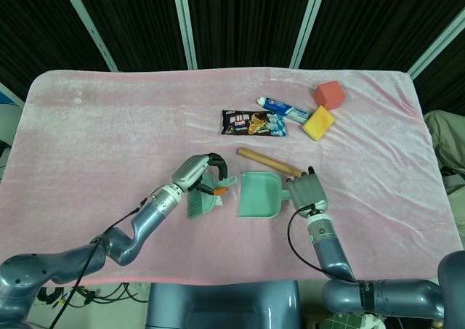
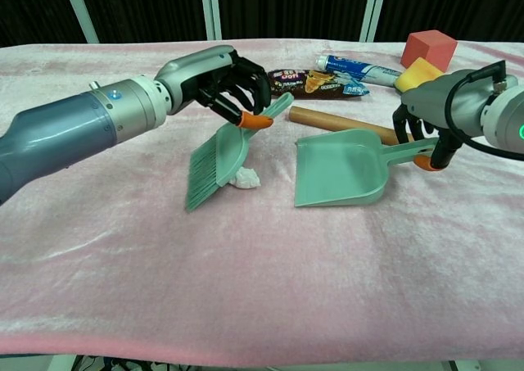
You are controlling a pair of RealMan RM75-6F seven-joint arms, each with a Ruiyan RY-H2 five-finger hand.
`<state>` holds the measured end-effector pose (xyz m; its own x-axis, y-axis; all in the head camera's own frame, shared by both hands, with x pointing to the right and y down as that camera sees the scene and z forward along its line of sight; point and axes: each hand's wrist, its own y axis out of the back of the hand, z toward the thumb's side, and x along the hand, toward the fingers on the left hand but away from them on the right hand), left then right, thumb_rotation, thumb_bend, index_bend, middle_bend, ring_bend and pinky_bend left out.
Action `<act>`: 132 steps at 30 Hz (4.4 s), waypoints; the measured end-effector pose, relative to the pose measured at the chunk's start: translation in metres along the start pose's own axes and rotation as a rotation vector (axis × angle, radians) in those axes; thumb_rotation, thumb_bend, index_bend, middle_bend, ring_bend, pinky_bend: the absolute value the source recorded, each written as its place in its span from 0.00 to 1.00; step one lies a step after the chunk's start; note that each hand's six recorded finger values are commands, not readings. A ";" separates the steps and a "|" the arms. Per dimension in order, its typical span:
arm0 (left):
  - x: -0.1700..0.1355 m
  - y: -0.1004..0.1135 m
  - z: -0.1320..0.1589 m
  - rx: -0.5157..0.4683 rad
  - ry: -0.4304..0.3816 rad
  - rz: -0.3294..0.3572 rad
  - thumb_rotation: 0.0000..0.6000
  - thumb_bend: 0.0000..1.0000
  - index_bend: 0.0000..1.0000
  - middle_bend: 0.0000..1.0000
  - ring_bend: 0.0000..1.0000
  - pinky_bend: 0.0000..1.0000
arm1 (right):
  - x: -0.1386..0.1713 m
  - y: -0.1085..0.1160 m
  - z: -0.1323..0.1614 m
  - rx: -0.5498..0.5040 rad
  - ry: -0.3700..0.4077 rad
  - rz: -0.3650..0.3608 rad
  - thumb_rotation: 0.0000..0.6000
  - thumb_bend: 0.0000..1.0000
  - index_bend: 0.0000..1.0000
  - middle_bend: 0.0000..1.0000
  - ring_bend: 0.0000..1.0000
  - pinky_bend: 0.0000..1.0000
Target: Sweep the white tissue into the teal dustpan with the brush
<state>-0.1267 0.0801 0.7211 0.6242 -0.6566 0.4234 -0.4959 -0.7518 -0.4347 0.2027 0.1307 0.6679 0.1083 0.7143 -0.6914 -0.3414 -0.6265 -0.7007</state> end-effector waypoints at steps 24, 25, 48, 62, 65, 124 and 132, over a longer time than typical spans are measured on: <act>0.042 0.002 0.079 -0.141 -0.189 0.148 1.00 0.42 0.66 0.70 0.26 0.31 | 0.005 -0.001 0.009 -0.042 0.029 0.000 1.00 0.53 0.68 0.58 0.34 0.17; 0.041 0.005 0.079 -0.144 -0.189 0.152 1.00 0.42 0.66 0.70 0.26 0.31 | 0.005 -0.001 0.009 -0.043 0.030 -0.001 1.00 0.53 0.68 0.58 0.34 0.17; 0.026 -0.028 0.031 -0.051 -0.069 0.047 1.00 0.42 0.66 0.70 0.26 0.31 | 0.008 -0.009 0.017 -0.046 0.055 0.017 1.00 0.53 0.68 0.58 0.34 0.17; 0.057 -0.043 0.063 -0.061 -0.125 0.101 1.00 0.42 0.66 0.70 0.26 0.31 | 0.013 -0.010 0.017 -0.051 0.063 0.023 1.00 0.53 0.68 0.58 0.34 0.17; 0.060 -0.042 0.071 -0.074 -0.146 0.123 1.00 0.42 0.66 0.70 0.26 0.31 | 0.014 -0.010 0.019 -0.056 0.067 0.026 1.00 0.53 0.68 0.58 0.34 0.17; -0.075 0.045 -0.068 0.373 0.249 -0.172 1.00 0.42 0.65 0.64 0.24 0.26 | 0.024 -0.019 0.030 -0.057 0.075 0.023 1.00 0.53 0.68 0.58 0.34 0.17; -0.080 0.043 -0.072 0.415 0.261 -0.206 1.00 0.22 0.61 0.54 0.20 0.20 | 0.024 -0.020 0.032 -0.058 0.076 0.022 1.00 0.53 0.68 0.58 0.34 0.17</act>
<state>-0.2418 0.0958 0.7258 0.4865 -0.5311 0.6938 -0.0653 -0.8139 -0.5773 0.1824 0.1703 0.6709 0.1723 0.6760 -0.7164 -0.2897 -0.6604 -0.6928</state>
